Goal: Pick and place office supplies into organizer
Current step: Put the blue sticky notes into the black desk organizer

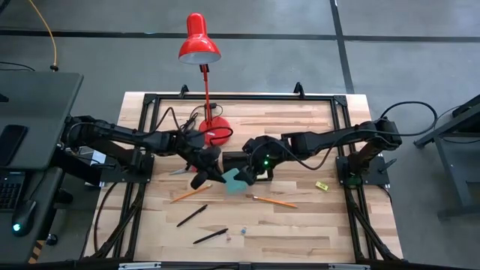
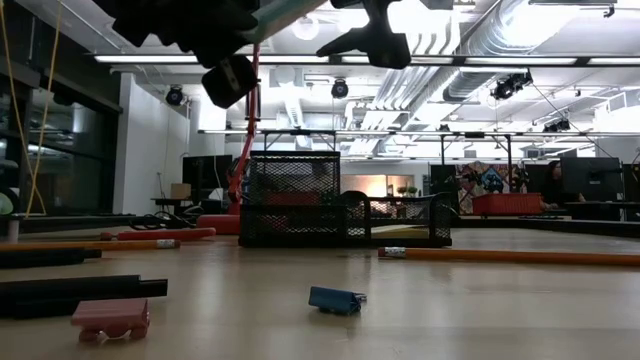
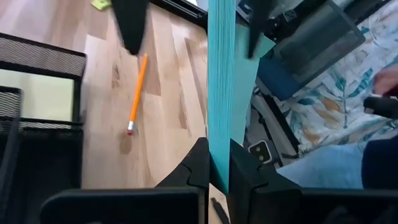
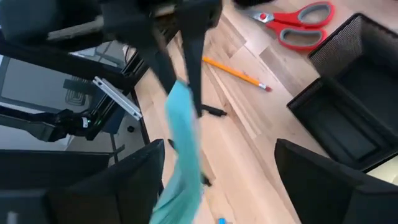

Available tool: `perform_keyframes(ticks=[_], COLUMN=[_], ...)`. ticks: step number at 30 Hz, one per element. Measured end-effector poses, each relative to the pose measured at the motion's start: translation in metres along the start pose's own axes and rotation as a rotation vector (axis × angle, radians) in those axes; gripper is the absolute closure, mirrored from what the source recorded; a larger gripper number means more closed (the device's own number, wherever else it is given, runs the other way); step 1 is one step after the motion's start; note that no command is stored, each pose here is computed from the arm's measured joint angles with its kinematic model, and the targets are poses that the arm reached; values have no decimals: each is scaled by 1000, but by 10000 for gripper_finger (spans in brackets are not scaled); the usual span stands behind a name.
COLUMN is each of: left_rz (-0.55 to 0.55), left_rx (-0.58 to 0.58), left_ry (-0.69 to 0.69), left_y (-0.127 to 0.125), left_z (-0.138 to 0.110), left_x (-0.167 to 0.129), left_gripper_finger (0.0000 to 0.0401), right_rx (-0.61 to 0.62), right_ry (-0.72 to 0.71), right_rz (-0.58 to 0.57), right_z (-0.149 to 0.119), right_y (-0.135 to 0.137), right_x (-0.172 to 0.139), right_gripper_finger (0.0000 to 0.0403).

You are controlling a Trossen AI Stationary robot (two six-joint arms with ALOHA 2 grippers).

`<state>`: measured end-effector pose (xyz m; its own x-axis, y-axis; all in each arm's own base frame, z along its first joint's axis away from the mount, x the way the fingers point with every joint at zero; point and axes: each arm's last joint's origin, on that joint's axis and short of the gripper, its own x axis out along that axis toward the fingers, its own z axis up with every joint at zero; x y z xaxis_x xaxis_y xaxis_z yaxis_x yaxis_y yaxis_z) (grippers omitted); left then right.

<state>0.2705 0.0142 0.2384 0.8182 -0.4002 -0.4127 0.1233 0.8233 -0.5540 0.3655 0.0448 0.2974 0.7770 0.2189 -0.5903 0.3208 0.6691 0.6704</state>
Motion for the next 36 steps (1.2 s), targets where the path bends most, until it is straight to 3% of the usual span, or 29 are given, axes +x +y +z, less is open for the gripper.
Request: perform_keyframes(ticks=[4, 9, 10, 14, 20, 26, 31, 36], left_rz=[5, 12, 13, 38, 46, 40, -46, -206], left_rx=[0, -6, -10, -24, -56, -35, 24, 94], left_ry=[-2, -15, -16, -18, 113, 183, 34, -337], left_y=[0, 0, 1, 2, 5, 4, -9, -31], left_z=[0, 1, 1, 1, -12, -19, -2, 29], left_x=[0, 0, 0, 0, -1, -5, -13, -31], left_gripper_finger=[392, 392, 392, 377, 271, 187, 157, 148], right_rx=[-1, 7, 7, 25, 68, 112, 205, 245], right_ry=[8, 47, 45, 33, 107, 60, 19, 21], right_rz=[8, 40, 38, -5, -135, -254, -357, -381], right_z=[0, -1, -1, -2, -16, -23, -25, -27], right_y=[0, 1, 1, -1, -7, -5, -10, -12], right_x=[0, 0, 0, 0, -6, -32, -46, -46], right_gripper_finger=[196, 366, 383, 397, 400, 401, 402, 402])
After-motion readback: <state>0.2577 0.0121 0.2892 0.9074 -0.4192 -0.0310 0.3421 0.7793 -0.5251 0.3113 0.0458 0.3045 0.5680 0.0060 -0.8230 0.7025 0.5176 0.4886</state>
